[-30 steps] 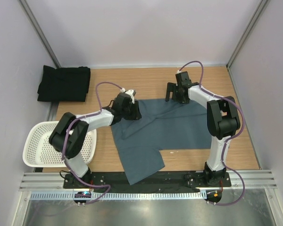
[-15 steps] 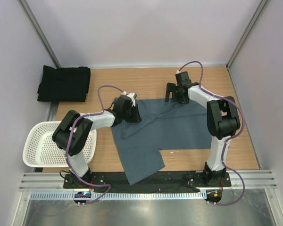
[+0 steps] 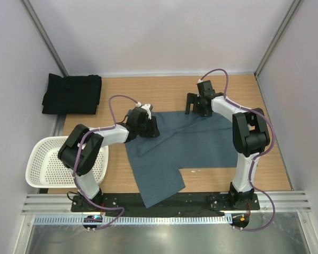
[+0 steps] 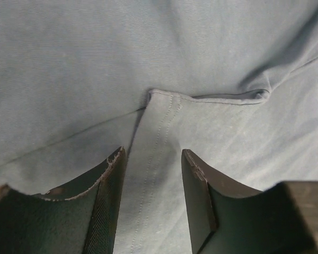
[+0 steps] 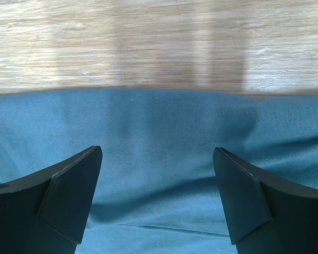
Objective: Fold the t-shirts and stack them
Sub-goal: Fold the tshirt
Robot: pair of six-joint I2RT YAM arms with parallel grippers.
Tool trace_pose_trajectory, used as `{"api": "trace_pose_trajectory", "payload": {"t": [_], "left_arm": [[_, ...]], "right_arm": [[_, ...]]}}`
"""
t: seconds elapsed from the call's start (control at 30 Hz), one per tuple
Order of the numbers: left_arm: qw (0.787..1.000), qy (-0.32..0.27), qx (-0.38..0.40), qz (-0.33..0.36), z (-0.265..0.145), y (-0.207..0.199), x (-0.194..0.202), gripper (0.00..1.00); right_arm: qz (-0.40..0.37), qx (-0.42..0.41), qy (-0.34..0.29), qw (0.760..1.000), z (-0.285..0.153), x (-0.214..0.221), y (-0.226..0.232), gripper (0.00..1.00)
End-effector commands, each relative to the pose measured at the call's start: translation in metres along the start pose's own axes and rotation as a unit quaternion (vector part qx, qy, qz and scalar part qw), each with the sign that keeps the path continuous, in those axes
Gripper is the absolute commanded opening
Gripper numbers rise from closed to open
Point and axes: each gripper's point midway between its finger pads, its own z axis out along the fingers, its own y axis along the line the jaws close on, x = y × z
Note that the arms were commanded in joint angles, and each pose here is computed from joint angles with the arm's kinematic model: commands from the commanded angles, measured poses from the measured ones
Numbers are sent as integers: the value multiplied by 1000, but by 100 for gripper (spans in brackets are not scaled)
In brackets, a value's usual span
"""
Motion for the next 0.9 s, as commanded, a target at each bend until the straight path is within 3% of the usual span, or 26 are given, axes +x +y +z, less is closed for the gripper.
{"api": "trace_pose_trajectory", "payload": {"t": [0.0, 0.23, 0.33, 0.57, 0.77, 0.87], "left_arm": [[1000, -22, -11, 4, -7, 5, -12, 49], [1000, -11, 2, 1, -4, 2, -5, 47], [1000, 5, 19, -6, 0, -2, 4, 36], [1000, 12, 28, -3, 2, -2, 12, 29], [999, 8, 36, 6, 1, -6, 9, 1], [999, -9, 41, 24, -7, -13, 2, 0]], "right_arm": [[-5, -12, -18, 1000, -11, -11, 8, 92], [-7, -6, -13, 1000, -8, -8, 5, 92], [-6, -1, -12, 1000, -6, -7, 3, 92], [-7, 3, -13, 1000, -7, -9, 2, 91], [-6, 5, -8, 1000, -7, -3, 0, 91], [-3, 4, -8, 1000, -7, -3, 1, 91]]}}
